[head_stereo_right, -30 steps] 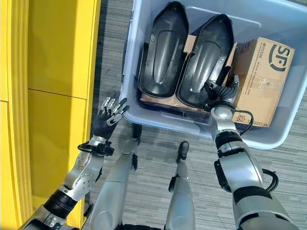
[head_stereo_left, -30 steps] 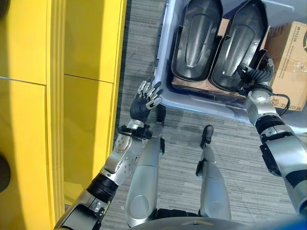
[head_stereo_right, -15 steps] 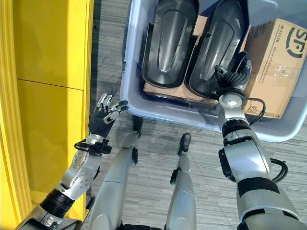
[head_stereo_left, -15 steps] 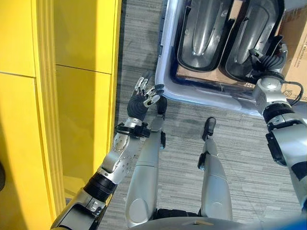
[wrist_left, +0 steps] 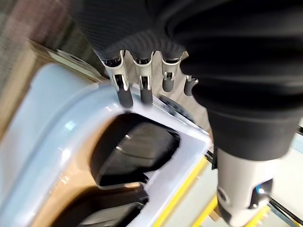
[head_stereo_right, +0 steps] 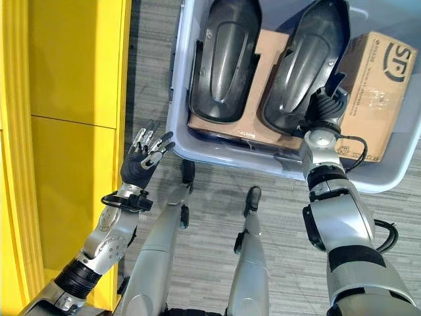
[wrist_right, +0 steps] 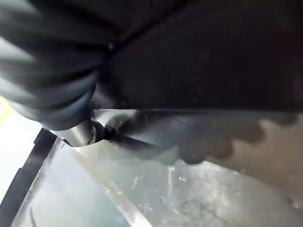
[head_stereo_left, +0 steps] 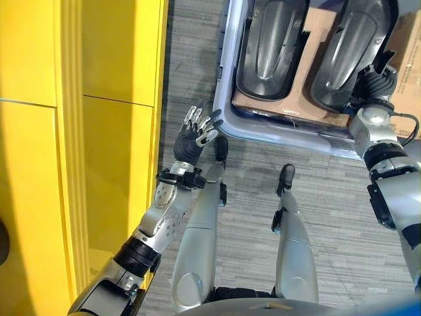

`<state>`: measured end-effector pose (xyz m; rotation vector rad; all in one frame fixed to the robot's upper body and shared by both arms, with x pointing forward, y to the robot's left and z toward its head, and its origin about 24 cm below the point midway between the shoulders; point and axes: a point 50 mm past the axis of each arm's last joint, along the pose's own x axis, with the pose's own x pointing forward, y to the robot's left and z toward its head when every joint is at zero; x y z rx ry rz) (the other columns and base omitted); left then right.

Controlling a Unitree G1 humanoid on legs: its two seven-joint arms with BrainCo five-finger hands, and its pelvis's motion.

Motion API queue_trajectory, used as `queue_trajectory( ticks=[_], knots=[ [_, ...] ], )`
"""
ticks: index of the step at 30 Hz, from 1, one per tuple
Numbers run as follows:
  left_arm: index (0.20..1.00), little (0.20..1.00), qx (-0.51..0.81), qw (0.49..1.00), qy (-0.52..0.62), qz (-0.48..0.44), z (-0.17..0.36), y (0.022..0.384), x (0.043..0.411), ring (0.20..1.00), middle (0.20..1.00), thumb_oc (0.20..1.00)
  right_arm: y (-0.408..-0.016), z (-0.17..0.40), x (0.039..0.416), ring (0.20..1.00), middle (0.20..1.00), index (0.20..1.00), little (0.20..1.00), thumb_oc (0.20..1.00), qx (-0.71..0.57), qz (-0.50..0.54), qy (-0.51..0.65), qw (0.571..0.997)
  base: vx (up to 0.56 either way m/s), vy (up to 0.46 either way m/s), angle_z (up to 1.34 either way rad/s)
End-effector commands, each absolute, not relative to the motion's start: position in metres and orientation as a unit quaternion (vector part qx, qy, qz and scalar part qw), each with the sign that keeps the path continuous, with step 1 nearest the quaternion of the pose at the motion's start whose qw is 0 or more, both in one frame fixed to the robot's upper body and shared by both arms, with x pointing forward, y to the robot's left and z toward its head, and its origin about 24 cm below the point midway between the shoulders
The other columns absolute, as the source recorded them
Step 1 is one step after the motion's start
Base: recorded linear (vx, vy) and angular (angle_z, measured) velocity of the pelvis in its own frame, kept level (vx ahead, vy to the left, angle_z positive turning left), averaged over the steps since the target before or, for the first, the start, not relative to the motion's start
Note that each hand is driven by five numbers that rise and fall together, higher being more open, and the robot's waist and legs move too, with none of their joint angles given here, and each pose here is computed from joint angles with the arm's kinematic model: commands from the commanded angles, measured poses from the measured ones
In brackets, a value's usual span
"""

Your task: Move parts from the plastic box to the shelf.

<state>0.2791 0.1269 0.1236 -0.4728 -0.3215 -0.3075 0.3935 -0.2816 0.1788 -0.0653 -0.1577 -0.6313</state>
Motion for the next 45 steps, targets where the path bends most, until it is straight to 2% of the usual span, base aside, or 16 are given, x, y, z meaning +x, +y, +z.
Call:
queue_trajectory(
  ticks=[1,17,28,45],
  knots=[
    [1.000,1.000,-0.252,0.931,-0.199,-0.176,0.138,0.120,0.272,1.000,1.000,1.000,-0.293,0.181,0.387,0.200,0.200,0.200,0.200,0.200,-0.033,-0.323,-0.100,0.941,-0.01,-0.054,-0.03],
    [1.000,1.000,-0.227,0.952,-0.131,-0.160,0.103,0.138,0.268,1.000,1.000,1.000,-0.251,0.123,0.356,0.200,0.200,0.200,0.200,0.200,0.069,-0.235,-0.135,0.960,0.04,-0.045,0.07],
    [1.000,1.000,-0.200,0.969,-0.082,-0.116,0.074,0.175,0.250,1.000,1.000,1.000,-0.222,0.080,0.307,0.200,0.200,0.200,0.200,0.200,0.137,-0.144,-0.129,0.972,0.08,-0.030,-0.08],
    [1.000,1.000,-0.206,0.976,-0.063,-0.019,0.051,0.203,0.229,1.000,1.000,1.000,-0.175,0.089,0.275,0.200,0.200,0.200,0.200,0.200,0.176,0.014,-0.156,0.972,0.03,-0.057,0.08]
  ],
)
